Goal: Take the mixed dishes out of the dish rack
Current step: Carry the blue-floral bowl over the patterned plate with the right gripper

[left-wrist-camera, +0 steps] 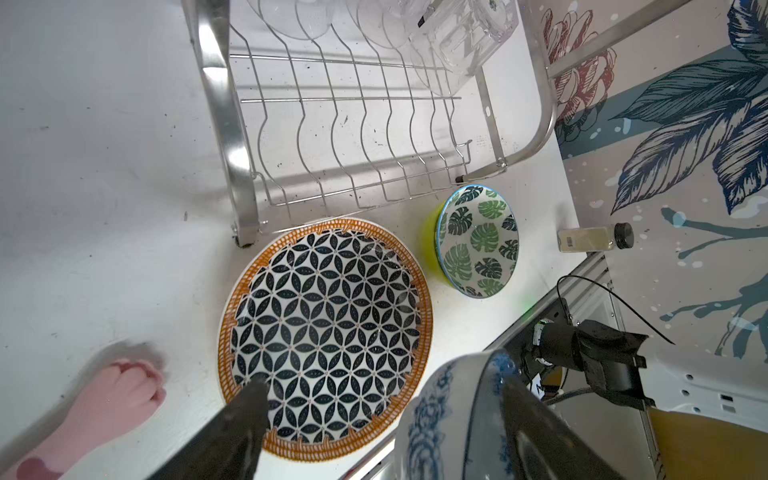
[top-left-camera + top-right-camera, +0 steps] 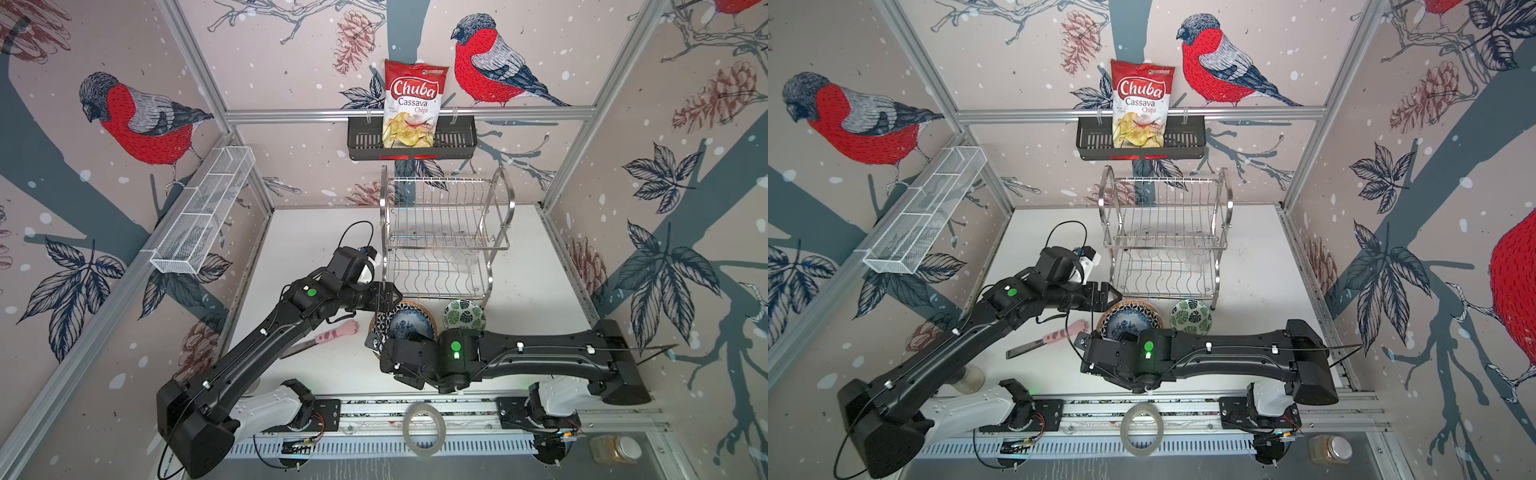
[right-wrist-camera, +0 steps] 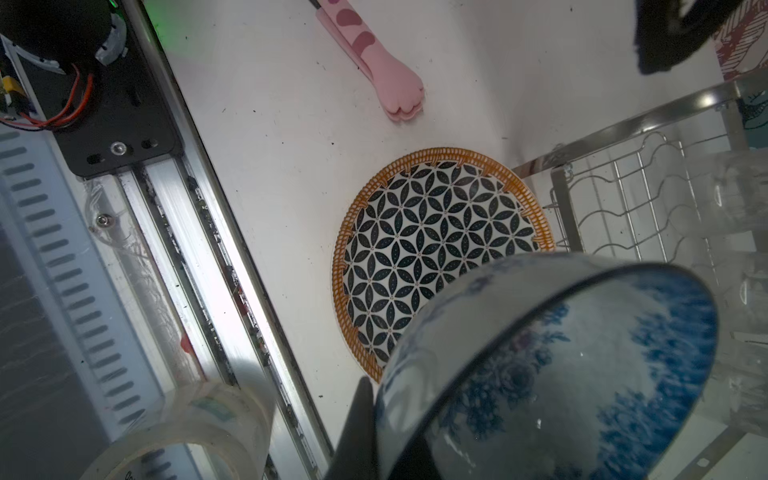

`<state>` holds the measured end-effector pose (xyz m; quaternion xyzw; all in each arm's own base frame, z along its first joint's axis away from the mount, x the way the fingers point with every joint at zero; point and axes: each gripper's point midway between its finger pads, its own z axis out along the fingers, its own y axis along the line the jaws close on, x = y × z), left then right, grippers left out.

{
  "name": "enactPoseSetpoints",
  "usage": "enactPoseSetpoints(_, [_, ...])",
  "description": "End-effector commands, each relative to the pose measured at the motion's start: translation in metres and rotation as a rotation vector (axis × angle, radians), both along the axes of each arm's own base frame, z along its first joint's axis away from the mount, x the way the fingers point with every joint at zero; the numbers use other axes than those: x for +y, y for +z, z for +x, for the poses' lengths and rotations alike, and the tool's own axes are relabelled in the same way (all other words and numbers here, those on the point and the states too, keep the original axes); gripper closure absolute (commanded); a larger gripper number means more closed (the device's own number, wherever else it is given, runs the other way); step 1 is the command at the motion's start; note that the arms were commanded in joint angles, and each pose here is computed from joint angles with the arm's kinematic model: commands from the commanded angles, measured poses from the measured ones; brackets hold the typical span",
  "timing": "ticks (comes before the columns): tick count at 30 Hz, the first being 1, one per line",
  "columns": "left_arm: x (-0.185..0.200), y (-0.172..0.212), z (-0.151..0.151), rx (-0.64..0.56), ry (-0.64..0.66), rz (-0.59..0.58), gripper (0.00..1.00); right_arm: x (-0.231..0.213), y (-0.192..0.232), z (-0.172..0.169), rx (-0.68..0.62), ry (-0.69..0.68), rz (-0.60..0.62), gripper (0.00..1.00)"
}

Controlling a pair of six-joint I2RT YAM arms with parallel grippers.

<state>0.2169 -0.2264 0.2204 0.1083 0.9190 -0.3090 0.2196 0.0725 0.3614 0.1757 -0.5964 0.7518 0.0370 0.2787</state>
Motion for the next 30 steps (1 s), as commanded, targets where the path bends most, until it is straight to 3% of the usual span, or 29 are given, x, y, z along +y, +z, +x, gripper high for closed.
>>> enactPoseSetpoints(1, [0.005, -0.009, -0.018, 0.072, -0.01, 0.023, 0.14, 0.0, 0.014, 0.013, -0.078, 0.003, 0.011, 1.0])
enactPoseSetpoints(7, [-0.019, -0.019, -0.033, 0.088, -0.076, 0.069, 0.15, 0.008, 0.022, 0.022, -0.105, 0.015, 0.042, 1.0])
enactPoseSetpoints(11, [-0.037, -0.032, -0.042, 0.099, -0.141, 0.13, 0.21, 0.009, 0.029, 0.03, -0.15, 0.003, 0.045, 1.0])
enactPoseSetpoints(15, [-0.043, -0.046, -0.042, 0.119, -0.162, 0.176, 0.39, 0.009, 0.042, 0.032, -0.153, -0.005, 0.094, 1.0])
enactPoseSetpoints(22, [-0.056, -0.045, -0.032, 0.108, -0.173, 0.175, 0.85, 0.003, 0.05, 0.031, -0.14, -0.027, 0.14, 1.0])
enactPoseSetpoints(25, [-0.06, -0.044, -0.028, 0.105, -0.173, 0.173, 0.99, 0.0, 0.048, 0.032, -0.14, -0.035, 0.143, 1.0])
enactPoseSetpoints(30, [-0.065, -0.043, -0.025, 0.107, -0.171, 0.169, 1.0, -0.004, 0.048, 0.033, -0.141, -0.049, 0.171, 0.99])
